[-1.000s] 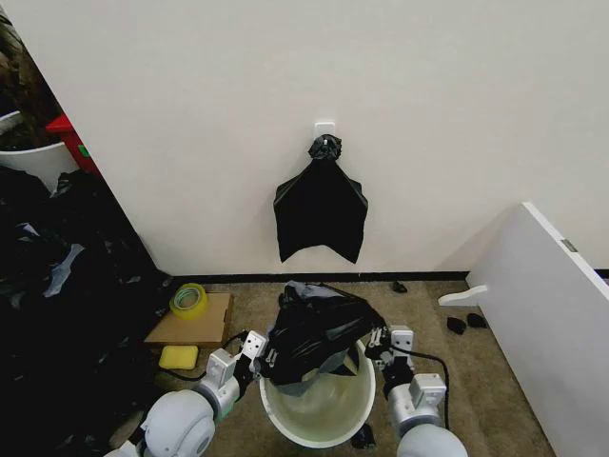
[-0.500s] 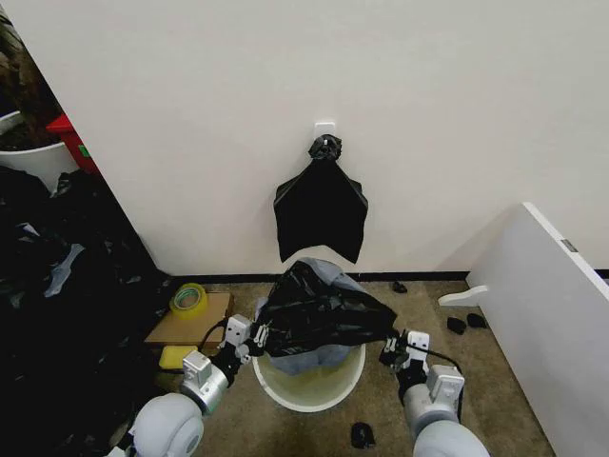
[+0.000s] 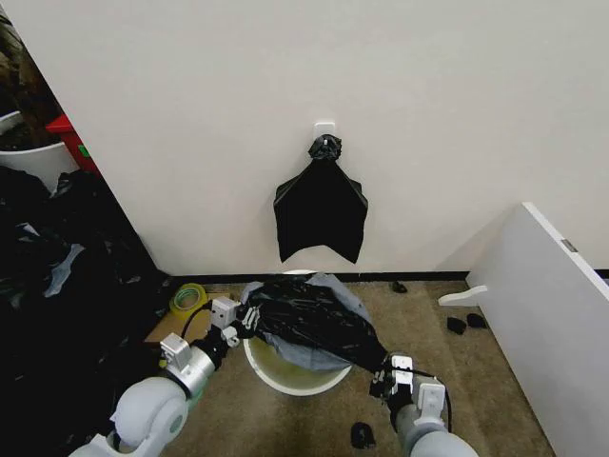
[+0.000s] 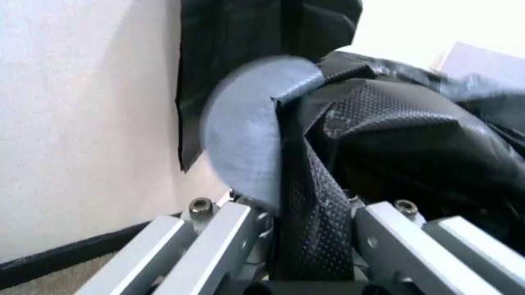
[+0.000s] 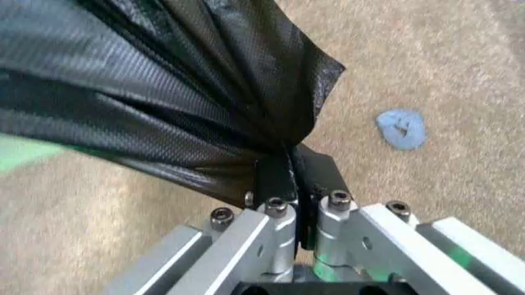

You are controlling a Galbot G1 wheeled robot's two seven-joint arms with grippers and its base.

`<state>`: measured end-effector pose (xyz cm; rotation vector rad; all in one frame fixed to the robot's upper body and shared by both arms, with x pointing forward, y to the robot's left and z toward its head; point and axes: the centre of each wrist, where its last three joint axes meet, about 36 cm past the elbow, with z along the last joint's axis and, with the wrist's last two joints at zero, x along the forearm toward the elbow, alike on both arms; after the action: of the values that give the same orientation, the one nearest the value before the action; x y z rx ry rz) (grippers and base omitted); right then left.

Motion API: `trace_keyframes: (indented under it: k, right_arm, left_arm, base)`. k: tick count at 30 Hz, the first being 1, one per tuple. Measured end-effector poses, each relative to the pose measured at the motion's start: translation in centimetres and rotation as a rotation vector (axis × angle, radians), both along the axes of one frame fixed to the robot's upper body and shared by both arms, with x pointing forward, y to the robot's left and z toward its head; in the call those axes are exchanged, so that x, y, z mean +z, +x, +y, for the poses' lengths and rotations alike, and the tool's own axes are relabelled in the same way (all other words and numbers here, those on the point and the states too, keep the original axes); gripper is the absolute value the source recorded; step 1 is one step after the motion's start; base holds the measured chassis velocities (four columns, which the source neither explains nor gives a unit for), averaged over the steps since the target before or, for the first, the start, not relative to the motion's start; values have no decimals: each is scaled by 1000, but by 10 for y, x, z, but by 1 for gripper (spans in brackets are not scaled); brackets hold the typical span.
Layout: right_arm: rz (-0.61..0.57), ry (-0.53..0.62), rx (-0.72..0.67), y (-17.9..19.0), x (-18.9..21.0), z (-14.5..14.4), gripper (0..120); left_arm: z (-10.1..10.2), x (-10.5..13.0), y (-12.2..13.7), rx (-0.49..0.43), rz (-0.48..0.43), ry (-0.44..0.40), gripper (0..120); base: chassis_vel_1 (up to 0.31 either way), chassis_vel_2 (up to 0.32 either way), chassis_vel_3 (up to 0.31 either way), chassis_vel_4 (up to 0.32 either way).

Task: Place the garbage bag over the trash bin.

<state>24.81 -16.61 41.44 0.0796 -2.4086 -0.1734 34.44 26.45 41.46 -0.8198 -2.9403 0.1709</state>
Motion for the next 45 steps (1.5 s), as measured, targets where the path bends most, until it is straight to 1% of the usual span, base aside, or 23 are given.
trace_keyframes:
  k: [2,4,5,8,9,11,13,15,16,18,21,23,24,26,30,31,32,36,37,39,40,43,45]
  right_arm:
    - [-9,-3,13,-3,1,2,0]
    - [-94,-5,23,-8,3,5,0]
    - [-94,-5,23,-8,3,5,0]
    - [-366,-67,52,-16,-13,3,14]
    - [-366,-67,52,-16,-13,3,14]
    - [-586,-169,129,-26,-40,-6,25]
    - [-619,-188,148,-28,-45,-8,28]
    - [-779,-266,255,-31,-67,-20,40]
    - [-779,-266,255,-31,-67,-20,40]
    - [-883,-276,342,-28,-73,-28,49]
    - [-905,-241,374,-22,-68,-30,58]
    - [-886,-186,389,-13,-61,-31,69]
    - [-886,-186,389,-13,-61,-31,69]
    - [-852,-153,403,-4,-57,-34,79]
    - [-801,-120,397,4,-55,-35,77]
    - [-790,-115,398,7,-55,-36,71]
    - [-790,-115,398,7,-55,-36,71]
    - [-778,-119,401,12,-56,-37,55]
    - [-778,-119,401,12,-56,-37,55]
    - [-770,-124,411,14,-58,-38,42]
    - [-770,-124,411,14,-58,-38,42]
    - [-752,-115,428,16,-58,-39,29]
    - [-746,-108,432,16,-58,-40,25]
  left_arm:
    - [0,-1,2,3,3,2,4]
    - [-1,-6,5,5,10,14,4]
    - [-1,-6,5,5,10,14,4]
    - [-4,-14,8,22,27,34,4]
    - [-4,-14,8,22,27,34,4]
    - [-4,-20,11,39,37,59,4]
    - [-3,-21,11,42,37,67,4]
    - [-1,-25,10,49,37,96,4]
    - [-1,-25,10,49,37,96,4]
    - [2,-27,9,48,28,125,4]
    - [3,-28,7,28,8,146,4]
    - [2,-30,5,0,-20,166,4]
    - [2,-30,5,0,-20,166,4]
    - [0,-31,4,-13,-33,174,4]
    - [-2,-31,1,-24,-38,173,4]
    - [-3,-31,1,-26,-39,173,4]
    - [-3,-31,1,-26,-39,173,4]
    - [-3,-30,0,-29,-41,174,4]
    - [-3,-30,0,-29,-41,174,4]
    - [-3,-29,-1,-33,-43,174,4]
    - [-3,-29,-1,-33,-43,174,4]
    - [-4,-28,0,-36,-45,174,4]
    - [-4,-28,0,-37,-45,173,4]
  base:
    - [0,0,0,0]
    - [0,0,0,0]
    - [0,0,0,0]
    - [0,0,0,0]
    - [0,0,0,0]
    - [0,0,0,0]
    - [0,0,0,0]
    - [0,0,0,0]
    - [0,0,0,0]
    - [0,0,0,0]
    - [0,0,0,0]
    - [0,0,0,0]
    - [0,0,0,0]
    - [0,0,0,0]
    - [0,0,0,0]
    - [0,0,0,0]
    - [0,0,0,0]
    - [0,0,0,0]
    - [0,0,0,0]
    - [0,0,0,0]
    - [0,0,0,0]
    - [0,0,0,0]
    - [0,0,0,0]
